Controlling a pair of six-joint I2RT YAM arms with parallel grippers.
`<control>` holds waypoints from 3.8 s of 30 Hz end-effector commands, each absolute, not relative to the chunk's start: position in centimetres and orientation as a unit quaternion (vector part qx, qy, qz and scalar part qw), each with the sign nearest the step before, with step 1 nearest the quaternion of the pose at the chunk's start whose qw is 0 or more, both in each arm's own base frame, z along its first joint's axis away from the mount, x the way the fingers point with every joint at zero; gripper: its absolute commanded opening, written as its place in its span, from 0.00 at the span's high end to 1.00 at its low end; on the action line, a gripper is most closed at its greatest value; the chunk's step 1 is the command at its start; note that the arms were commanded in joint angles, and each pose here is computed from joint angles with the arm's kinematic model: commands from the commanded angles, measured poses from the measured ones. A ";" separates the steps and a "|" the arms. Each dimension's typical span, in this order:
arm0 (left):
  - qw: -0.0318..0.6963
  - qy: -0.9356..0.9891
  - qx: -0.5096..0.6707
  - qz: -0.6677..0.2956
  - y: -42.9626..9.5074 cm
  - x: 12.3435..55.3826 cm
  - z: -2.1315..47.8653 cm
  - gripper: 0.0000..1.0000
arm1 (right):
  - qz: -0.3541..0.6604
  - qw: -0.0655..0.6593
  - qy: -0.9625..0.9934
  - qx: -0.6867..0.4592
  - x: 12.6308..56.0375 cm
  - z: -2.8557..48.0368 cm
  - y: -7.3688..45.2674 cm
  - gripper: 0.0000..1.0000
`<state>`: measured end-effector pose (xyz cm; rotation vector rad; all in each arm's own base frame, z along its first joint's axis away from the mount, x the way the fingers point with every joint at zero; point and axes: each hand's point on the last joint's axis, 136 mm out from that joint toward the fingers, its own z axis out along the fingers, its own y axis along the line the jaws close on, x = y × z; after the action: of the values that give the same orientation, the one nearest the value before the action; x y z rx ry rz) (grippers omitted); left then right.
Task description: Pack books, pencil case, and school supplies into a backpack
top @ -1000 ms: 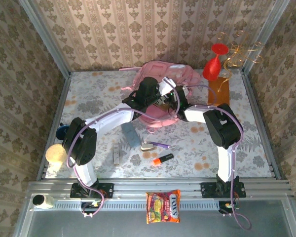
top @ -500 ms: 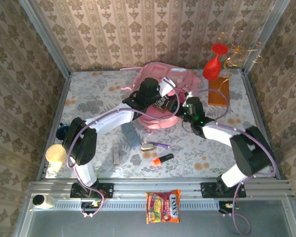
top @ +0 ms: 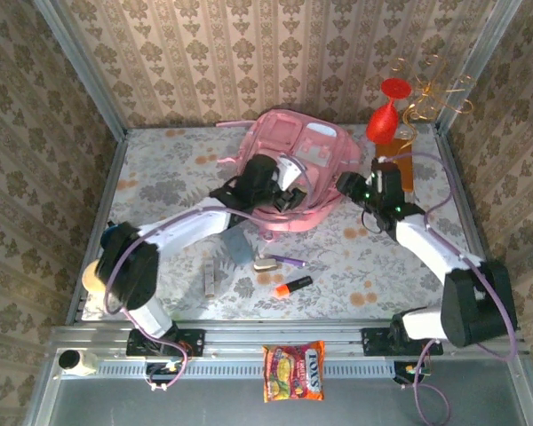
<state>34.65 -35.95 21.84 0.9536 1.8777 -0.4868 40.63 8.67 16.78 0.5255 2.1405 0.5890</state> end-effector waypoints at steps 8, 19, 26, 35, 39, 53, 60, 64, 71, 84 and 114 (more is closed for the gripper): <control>0.363 0.895 0.043 -0.255 -20.6 44.7 18.1 0.29 | 0.167 0.381 0.868 0.272 45.8 10.7 6.9 0.29; 0.250 0.908 0.023 -0.334 -23.5 46.3 9.5 0.31 | 0.249 0.317 0.892 0.204 47.9 7.8 11.5 0.34; 0.220 0.902 0.058 -0.367 -26.2 43.5 9.1 0.57 | 0.247 0.296 0.905 0.182 48.6 6.8 12.2 0.42; 0.191 0.894 0.125 -0.386 -31.5 35.6 9.6 0.61 | 0.246 0.273 0.922 0.120 50.0 6.6 14.5 0.50; 0.182 0.874 0.167 -0.419 -35.5 32.9 11.4 0.57 | 0.267 0.261 0.925 0.071 51.8 7.1 17.3 0.50; 0.317 0.896 0.116 -0.289 -25.9 35.9 15.4 0.37 | 0.158 0.324 0.932 0.029 52.4 15.5 14.5 0.42; 0.331 0.902 0.019 -0.278 -18.5 37.0 13.7 0.33 | 0.161 0.322 0.933 0.026 44.5 15.4 15.1 0.41; 0.339 0.905 0.004 -0.257 -17.1 37.6 13.0 0.32 | 0.212 0.289 0.934 -0.008 41.0 14.2 19.3 0.41; 0.328 0.909 -0.072 -0.247 -13.4 41.4 10.9 0.32 | 0.254 0.241 0.937 -0.008 39.2 10.1 22.9 0.45; 0.278 0.916 -0.090 -0.277 -14.9 45.0 6.6 0.38 | 0.138 0.248 0.958 0.032 41.7 6.5 17.6 0.56; 0.297 0.883 -0.127 -0.340 -17.8 45.0 7.6 1.00 | 0.227 0.245 0.942 -0.022 35.5 10.4 21.7 0.46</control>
<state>45.38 -16.66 5.04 -0.3485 2.4066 -0.8201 37.70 20.10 12.08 -0.0824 2.5190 0.4991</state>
